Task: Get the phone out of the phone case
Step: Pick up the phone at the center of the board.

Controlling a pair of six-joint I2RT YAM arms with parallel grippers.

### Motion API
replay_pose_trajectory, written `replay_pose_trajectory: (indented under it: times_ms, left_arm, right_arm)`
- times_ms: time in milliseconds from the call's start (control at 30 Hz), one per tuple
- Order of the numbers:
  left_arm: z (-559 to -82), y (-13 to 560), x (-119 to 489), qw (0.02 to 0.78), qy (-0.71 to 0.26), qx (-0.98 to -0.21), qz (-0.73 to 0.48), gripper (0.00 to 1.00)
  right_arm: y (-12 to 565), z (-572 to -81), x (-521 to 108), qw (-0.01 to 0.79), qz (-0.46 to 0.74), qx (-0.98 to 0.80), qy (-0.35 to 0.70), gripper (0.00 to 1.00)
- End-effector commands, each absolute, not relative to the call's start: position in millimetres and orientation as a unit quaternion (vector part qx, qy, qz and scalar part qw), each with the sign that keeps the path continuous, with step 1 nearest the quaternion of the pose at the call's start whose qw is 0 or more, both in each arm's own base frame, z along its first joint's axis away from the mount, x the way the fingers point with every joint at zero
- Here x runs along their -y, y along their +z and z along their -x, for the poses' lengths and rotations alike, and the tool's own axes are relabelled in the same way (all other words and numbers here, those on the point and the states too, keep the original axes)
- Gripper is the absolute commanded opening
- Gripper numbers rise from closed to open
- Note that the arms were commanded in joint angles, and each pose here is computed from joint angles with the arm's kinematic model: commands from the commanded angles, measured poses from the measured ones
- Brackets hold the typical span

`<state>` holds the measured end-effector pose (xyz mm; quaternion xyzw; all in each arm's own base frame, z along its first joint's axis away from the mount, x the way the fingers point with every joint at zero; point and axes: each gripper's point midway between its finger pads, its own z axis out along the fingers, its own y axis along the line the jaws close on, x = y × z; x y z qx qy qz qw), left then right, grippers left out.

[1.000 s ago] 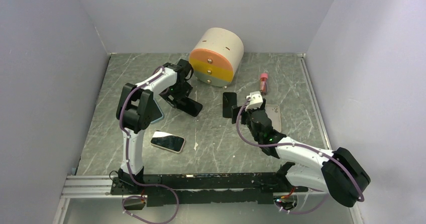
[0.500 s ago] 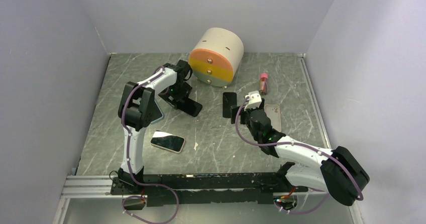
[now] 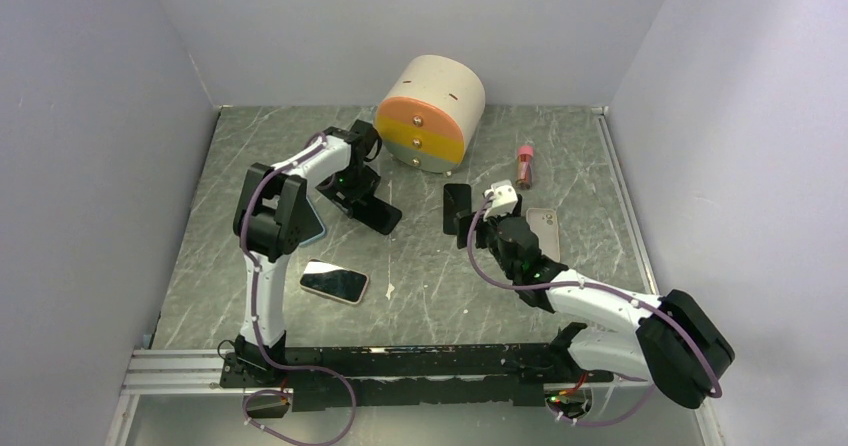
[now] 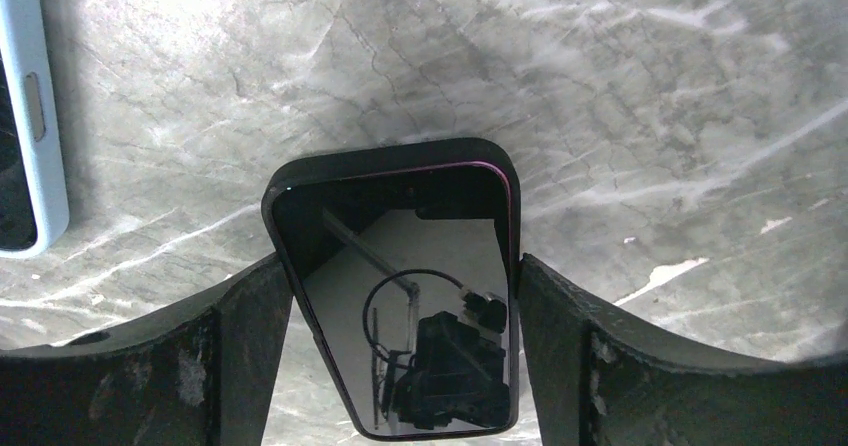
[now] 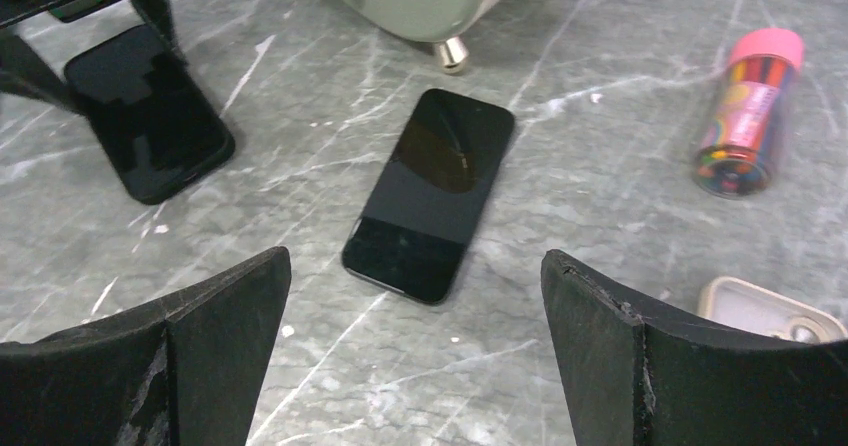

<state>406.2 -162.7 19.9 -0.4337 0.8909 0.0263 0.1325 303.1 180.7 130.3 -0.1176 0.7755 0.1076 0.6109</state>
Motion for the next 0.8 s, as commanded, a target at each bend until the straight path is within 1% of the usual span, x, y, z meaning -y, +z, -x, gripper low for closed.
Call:
replay_pose_trajectory:
  times_ms: [0, 200, 267, 367, 567, 767]
  left_arm:
    - [-388.9, 7.3, 162.0, 0.117, 0.020, -0.894, 0.432, 0.75]
    - [-384.2, 28.6, 167.9, 0.146, -0.033, -0.898, 0.415, 0.51]
    - [-383.2, 36.6, 169.7, 0.162, -0.051, -0.898, 0.407, 0.45]
    - [-382.5, 49.3, 173.7, 0.186, -0.085, -0.896, 0.394, 0.39]
    - [-369.1, 68.0, 180.3, 0.221, -0.150, -0.889, 0.371, 0.37]
    - [-359.4, 78.8, 186.9, 0.241, -0.197, -0.886, 0.344, 0.37]
  right_arm:
    - [156.0, -306.1, -210.5, 0.622, 0.146, -0.751, 0.167, 0.98]
    - [155.9, -299.4, -237.4, 0.594, 0.165, -0.753, 0.229, 0.97]
    - [154.3, -296.7, -247.6, 0.583, 0.163, -0.754, 0.256, 0.97]
    - [148.5, -291.2, -264.3, 0.556, 0.157, -0.759, 0.300, 0.97]
    - [139.8, -284.5, -299.2, 0.498, 0.145, -0.767, 0.378, 0.95]
    - [127.8, -293.6, -328.2, 0.450, 0.143, -0.788, 0.395, 0.93]
